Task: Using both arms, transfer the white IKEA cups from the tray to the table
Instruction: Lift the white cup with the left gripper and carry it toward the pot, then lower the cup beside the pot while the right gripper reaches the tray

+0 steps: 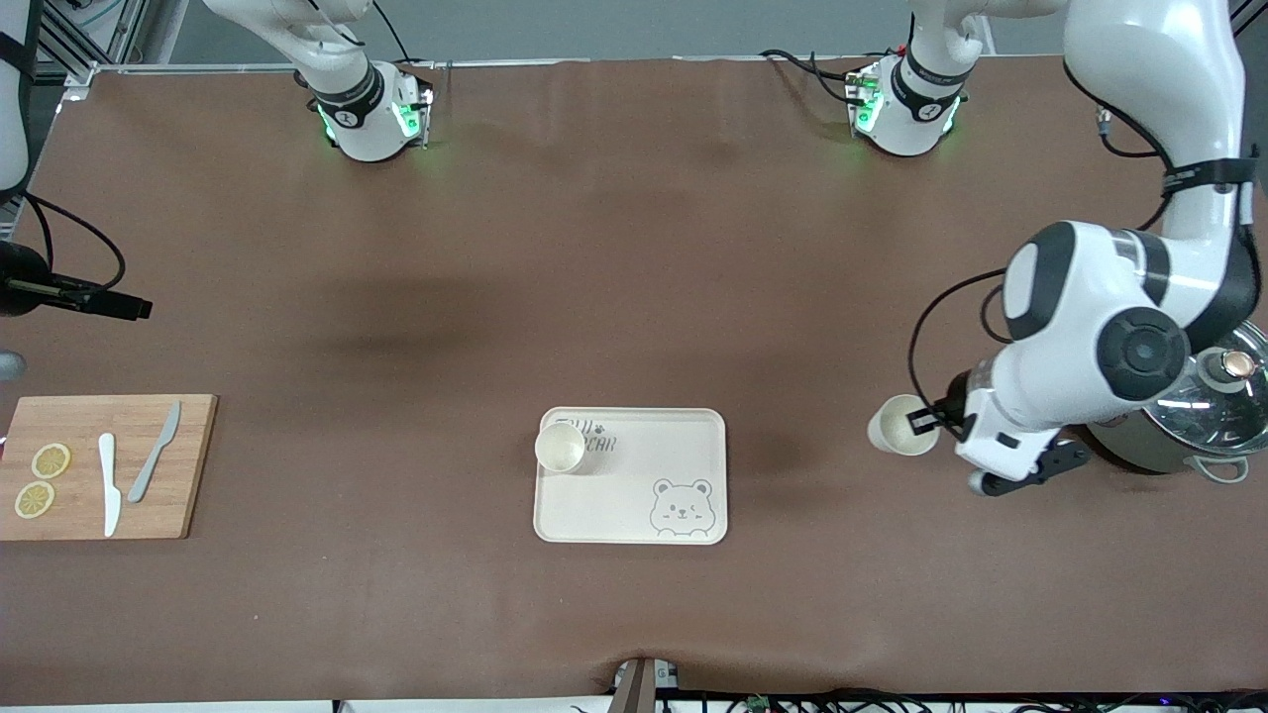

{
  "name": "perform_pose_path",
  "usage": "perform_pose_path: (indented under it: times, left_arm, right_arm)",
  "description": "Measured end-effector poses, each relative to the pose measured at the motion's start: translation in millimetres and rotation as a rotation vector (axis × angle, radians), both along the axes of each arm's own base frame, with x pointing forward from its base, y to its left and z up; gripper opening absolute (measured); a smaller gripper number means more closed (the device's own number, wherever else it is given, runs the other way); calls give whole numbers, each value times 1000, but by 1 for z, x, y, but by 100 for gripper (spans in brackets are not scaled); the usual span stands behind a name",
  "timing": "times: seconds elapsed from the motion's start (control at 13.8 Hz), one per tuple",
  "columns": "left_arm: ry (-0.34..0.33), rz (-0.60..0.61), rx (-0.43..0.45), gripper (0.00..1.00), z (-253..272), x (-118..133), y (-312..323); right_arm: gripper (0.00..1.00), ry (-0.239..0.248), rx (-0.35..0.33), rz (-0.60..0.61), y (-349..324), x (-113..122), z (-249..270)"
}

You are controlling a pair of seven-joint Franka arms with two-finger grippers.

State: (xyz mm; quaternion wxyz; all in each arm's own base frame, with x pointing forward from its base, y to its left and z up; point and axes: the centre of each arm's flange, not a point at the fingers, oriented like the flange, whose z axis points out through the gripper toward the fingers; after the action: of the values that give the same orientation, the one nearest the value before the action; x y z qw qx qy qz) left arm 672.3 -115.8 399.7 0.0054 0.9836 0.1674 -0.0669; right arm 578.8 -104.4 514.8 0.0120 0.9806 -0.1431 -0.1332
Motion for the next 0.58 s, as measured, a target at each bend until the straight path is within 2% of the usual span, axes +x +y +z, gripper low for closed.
perform_pose_path:
  times: [0.07, 0.22, 0.36, 0.58]
  left_arm:
    - [20, 14, 2, 3, -10, 0, 21]
    - [47, 27, -2, 3, -30, -1, 64]
    - [45, 31, -11, 3, -49, -2, 100]
    - [20, 17, 16, 3, -80, -9, 114]
  right_arm:
    - [100, -2, 9, -9, -4, 0, -12]
    - [100, -48, 14, -8, -6, 10, -46]
    - [100, -79, 11, 33, 11, 27, -67]
    - [100, -77, 11, 84, 47, 50, -90]
